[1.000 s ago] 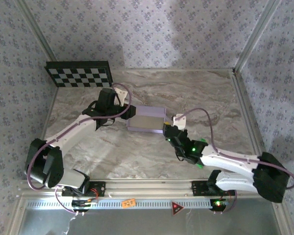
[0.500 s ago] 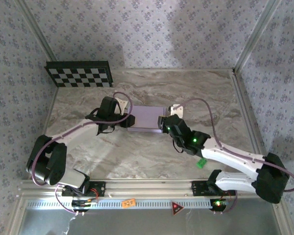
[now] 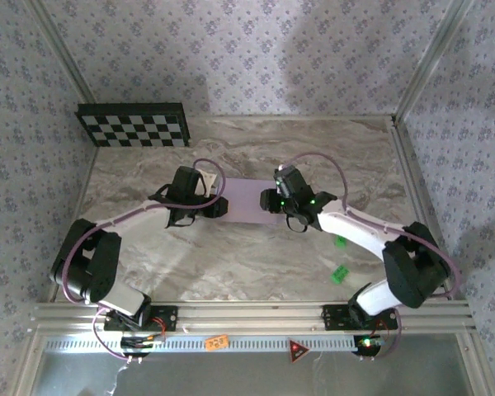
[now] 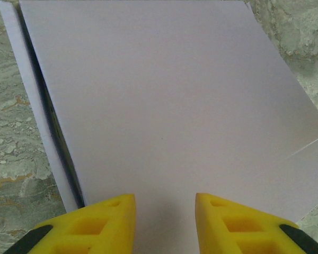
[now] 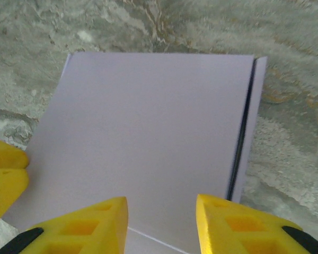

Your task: Fold the paper box

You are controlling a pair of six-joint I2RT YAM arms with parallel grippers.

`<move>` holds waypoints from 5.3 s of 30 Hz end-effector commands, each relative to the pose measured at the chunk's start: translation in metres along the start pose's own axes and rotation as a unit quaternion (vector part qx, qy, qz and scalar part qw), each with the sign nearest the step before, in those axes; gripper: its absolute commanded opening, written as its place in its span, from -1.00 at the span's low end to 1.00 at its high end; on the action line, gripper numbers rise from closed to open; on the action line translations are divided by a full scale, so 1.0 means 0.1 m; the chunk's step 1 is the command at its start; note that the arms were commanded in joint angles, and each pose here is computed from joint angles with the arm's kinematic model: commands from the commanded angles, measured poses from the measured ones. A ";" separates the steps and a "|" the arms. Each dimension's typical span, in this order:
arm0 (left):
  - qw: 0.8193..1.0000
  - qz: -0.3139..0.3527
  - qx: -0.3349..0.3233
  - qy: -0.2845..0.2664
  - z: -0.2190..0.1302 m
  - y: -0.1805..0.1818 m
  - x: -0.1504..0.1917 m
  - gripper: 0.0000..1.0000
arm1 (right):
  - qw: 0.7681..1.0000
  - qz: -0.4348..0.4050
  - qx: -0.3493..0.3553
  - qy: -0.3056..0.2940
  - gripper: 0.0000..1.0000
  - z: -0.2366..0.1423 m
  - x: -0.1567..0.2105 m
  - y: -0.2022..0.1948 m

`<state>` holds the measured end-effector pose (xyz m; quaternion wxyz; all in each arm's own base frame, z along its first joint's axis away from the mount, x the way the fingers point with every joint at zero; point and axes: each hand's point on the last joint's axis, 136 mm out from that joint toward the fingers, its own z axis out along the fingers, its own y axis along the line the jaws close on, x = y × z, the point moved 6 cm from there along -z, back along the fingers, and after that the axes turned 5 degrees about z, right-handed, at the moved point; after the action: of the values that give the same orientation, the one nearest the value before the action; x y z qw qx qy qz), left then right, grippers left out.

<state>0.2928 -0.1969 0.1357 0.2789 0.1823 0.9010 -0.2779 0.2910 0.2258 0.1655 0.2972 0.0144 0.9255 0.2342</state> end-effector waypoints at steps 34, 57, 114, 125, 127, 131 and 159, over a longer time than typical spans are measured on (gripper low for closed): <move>0.998 -0.030 -0.022 0.042 -0.19 0.21 -0.36 -0.01 | 0.989 0.026 0.050 0.133 -0.01 0.15 -0.14 -0.42; 0.989 -0.083 0.074 0.096 0.25 0.15 -0.02 -0.20 | 0.980 0.059 -0.026 0.188 -0.55 0.57 0.04 -0.28; 0.972 0.170 0.020 0.162 -0.08 -0.34 -0.11 0.25 | 0.956 -0.288 -0.054 0.005 0.06 -0.88 0.45 -0.01; 0.949 0.114 0.124 0.268 0.42 -0.28 -0.09 0.19 | 0.939 -0.321 -0.069 -0.098 0.28 -1.18 0.50 -0.15; 0.945 0.104 0.141 0.277 0.43 -0.30 -0.04 0.09 | 0.940 -0.319 -0.069 -0.094 0.28 -1.17 0.52 -0.16; 0.947 0.092 0.156 0.265 0.39 -0.32 -0.02 -0.05 | 0.941 -0.317 -0.076 -0.091 0.28 -1.16 0.54 -0.15; 0.950 0.097 0.096 0.280 0.44 -0.04 0.02 -0.40 | 0.900 -0.414 -0.136 -0.027 0.27 -1.00 0.72 -0.01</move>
<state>0.3066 -0.2292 0.1045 0.0266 0.3552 0.8900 -0.2846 0.1821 0.1848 0.1936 0.3977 -0.3478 0.8255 0.1987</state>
